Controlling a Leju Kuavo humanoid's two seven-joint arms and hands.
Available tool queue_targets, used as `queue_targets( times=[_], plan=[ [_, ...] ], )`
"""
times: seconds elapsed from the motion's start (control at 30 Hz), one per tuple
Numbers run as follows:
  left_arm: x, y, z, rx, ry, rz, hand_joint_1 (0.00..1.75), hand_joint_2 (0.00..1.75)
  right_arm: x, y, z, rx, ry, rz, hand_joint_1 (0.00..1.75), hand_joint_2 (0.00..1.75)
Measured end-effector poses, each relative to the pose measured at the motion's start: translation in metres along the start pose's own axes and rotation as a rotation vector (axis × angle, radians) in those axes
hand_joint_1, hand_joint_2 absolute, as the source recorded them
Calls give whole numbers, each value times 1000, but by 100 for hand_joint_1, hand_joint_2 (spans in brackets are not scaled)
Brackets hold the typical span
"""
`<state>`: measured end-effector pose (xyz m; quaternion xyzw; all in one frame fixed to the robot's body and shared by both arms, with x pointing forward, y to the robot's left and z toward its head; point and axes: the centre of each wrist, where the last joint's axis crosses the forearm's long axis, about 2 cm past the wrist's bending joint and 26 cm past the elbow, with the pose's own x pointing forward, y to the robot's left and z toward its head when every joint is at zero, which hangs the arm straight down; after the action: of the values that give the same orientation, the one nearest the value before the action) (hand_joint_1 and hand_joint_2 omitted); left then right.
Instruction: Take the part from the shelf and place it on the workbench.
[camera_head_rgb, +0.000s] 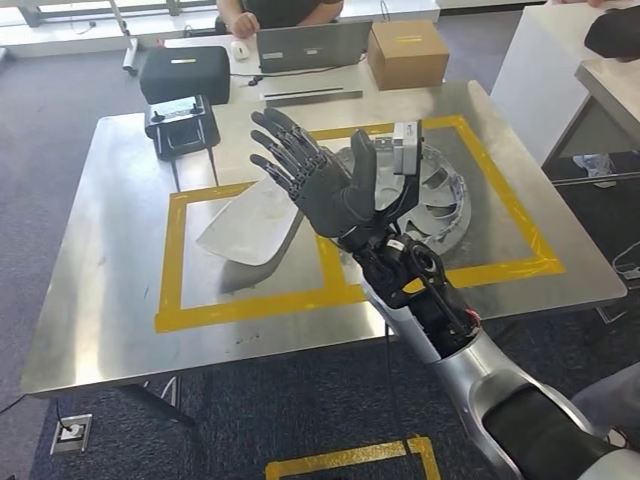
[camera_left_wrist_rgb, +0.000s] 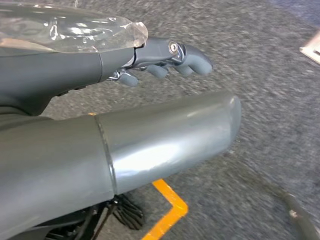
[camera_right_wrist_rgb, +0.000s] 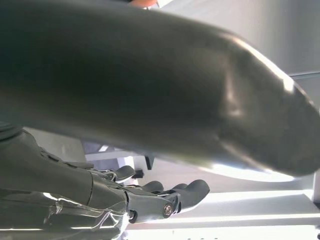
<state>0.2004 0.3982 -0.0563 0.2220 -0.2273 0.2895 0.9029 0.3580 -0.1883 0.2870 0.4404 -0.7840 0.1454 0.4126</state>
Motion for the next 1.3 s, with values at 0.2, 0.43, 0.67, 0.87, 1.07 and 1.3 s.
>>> queue_targets(
  times=[0.2, 0.43, 0.67, 0.87, 1.07, 1.3],
  plan=[
    [-3, -1, 1, -3, 6, -3, 0, 0, 0, 0, 0, 0, 0, 2, 0, 0],
    [-3, -1, 1, -3, 5, -5, 0, 0, 3, 0, -3, 3, -4, 12, 0, 0],
    [-4, -1, 1, -3, 7, -7, 0, 0, 3, 0, -4, 5, -2, 14, 0, 0],
    [0, -1, 1, -5, 2, -4, 0, 0, 3, 2, -5, -1, -2, 17, 0, 0],
    [-1, -1, 0, -3, 6, -4, 0, 0, -1, 3, -2, -6, 3, 15, 0, 0],
    [-5, 1, 0, 2, 16, 3, 0, 0, -6, 4, 4, 1, 5, 1, 0, 0]
  ],
)
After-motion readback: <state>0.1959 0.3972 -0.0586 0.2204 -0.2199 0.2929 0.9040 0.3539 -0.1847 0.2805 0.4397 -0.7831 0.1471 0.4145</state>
